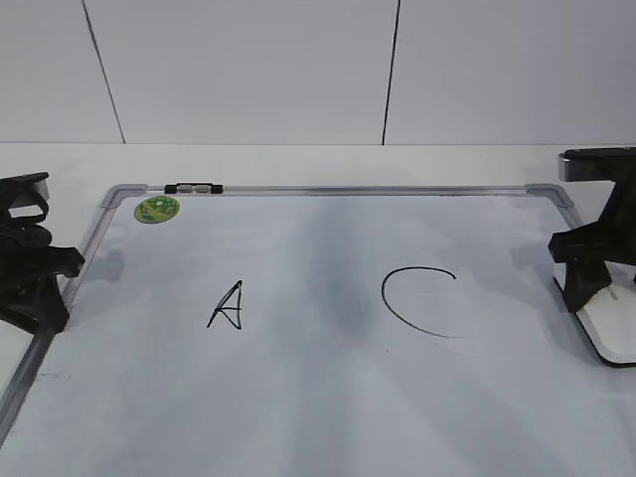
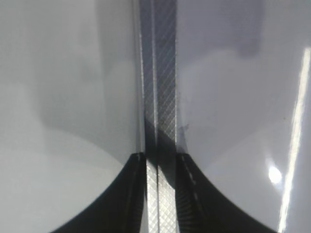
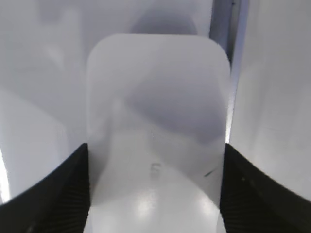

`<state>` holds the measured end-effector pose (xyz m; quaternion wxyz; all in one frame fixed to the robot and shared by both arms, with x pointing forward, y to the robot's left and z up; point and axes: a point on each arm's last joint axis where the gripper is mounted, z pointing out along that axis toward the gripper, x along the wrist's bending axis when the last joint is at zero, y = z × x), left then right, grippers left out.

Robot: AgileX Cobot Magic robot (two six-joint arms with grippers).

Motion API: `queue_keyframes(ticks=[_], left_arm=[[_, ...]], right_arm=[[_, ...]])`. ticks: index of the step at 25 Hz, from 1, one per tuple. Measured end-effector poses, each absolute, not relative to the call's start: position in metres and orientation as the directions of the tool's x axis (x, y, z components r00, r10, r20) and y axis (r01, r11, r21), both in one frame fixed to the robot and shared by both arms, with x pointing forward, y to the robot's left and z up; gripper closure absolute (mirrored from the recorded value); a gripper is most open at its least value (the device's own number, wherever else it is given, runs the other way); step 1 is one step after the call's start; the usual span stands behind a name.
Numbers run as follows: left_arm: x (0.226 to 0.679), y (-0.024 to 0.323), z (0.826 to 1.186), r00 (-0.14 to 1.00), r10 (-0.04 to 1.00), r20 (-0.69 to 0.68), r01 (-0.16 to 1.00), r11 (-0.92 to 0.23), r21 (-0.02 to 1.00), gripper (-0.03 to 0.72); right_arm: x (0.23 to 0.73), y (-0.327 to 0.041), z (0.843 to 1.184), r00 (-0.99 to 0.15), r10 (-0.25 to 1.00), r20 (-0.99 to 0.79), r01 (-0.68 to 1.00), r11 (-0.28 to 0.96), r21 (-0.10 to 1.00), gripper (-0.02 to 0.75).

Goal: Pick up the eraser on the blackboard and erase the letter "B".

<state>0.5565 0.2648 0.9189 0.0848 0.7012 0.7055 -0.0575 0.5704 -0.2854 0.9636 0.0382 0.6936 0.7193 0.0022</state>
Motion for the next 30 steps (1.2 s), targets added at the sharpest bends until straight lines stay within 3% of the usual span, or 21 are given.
queue_keyframes(ticks=[13, 21, 30], left_arm=[[0.5565, 0.2648, 0.9189, -0.002, 0.98, -0.2, 0.999, 0.01, 0.038, 0.545], [0.5565, 0.2648, 0.9189, -0.002, 0.98, -0.2, 0.999, 0.01, 0.038, 0.545], [0.5565, 0.2648, 0.9189, -0.002, 0.98, -0.2, 0.999, 0.01, 0.038, 0.544]], right_arm=[[0.5715, -0.2875, 0.9637, -0.052, 0.996, -0.077, 0.996, 0.057, 0.065, 0.199], [0.5715, -0.2876, 0.9637, -0.053, 0.996, -0.078, 0.996, 0.058, 0.066, 0.145], [0.5715, -0.2874, 0.9637, -0.052, 0.996, -0.075, 0.996, 0.057, 0.066, 0.141]])
